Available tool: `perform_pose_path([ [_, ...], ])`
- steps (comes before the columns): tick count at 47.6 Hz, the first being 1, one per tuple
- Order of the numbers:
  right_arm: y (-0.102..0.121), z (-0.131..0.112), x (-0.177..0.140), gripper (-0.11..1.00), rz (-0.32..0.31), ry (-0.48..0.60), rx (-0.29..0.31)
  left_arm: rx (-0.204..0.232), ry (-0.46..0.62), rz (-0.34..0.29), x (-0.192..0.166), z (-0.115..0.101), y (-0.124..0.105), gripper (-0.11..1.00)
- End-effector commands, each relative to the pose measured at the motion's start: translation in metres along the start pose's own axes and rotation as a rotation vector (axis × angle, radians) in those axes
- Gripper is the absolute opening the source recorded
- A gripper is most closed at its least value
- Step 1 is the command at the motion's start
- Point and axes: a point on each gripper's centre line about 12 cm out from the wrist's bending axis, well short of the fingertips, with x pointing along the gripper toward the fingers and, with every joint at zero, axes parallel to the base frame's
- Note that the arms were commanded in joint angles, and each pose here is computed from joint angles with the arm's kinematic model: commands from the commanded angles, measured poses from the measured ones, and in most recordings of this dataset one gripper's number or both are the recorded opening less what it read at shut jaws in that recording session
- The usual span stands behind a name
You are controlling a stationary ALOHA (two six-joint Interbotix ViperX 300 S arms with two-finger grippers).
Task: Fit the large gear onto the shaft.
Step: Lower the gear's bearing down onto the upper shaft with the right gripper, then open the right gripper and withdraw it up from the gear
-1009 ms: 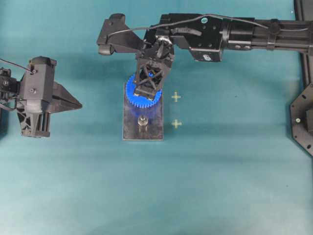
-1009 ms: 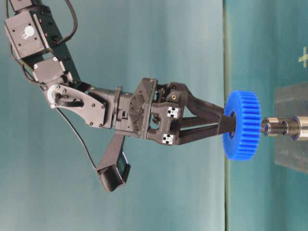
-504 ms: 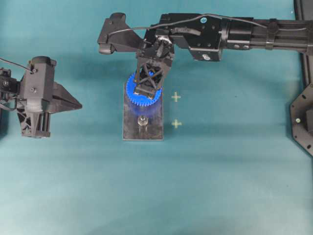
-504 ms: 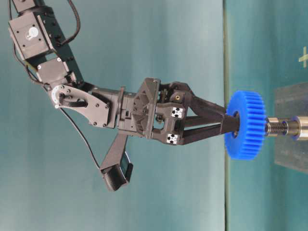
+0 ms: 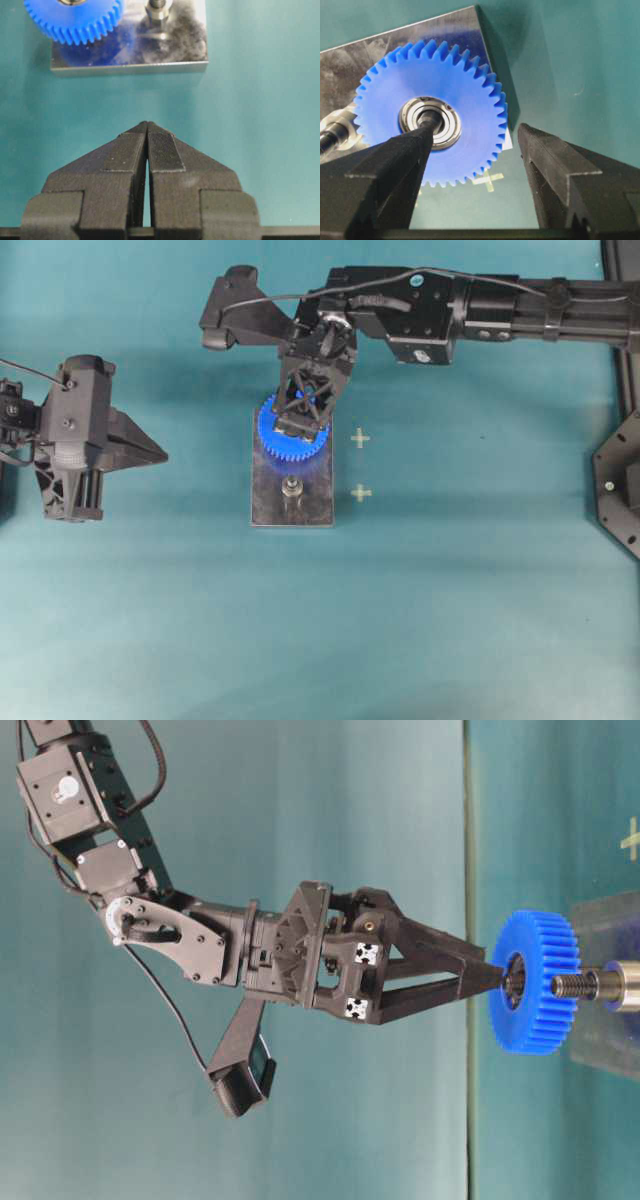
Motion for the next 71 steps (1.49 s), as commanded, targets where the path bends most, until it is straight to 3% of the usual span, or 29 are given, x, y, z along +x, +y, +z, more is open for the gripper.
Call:
perform_pose_path([
  [1, 0.011, 0.013, -0.016, 0.76, 0.01, -0.062, -0.016, 0.002, -0.026, 0.002, -0.002, 0.007, 0.0, 0.0],
  [18, 0.016, 0.032, 0.009, 0.76, 0.011, -0.043, -0.035, 0.002, -0.026, 0.002, -0.002, 0.007, 0.0, 0.0],
  [25, 0.015, 0.033, 0.005, 0.76, 0.007, -0.052, -0.032, 0.004, -0.026, 0.0, -0.003, 0.006, -0.001, 0.0],
  [48, 0.026, 0.013, -0.018, 0.75, 0.011, 0.022, -0.052, 0.005, -0.026, -0.002, -0.003, 0.005, -0.001, 0.0],
  [71, 0.032, -0.004, -0.007, 0.75, 0.009, 0.056, -0.072, 0.003, -0.031, -0.001, -0.004, 0.007, -0.001, 0.0],
])
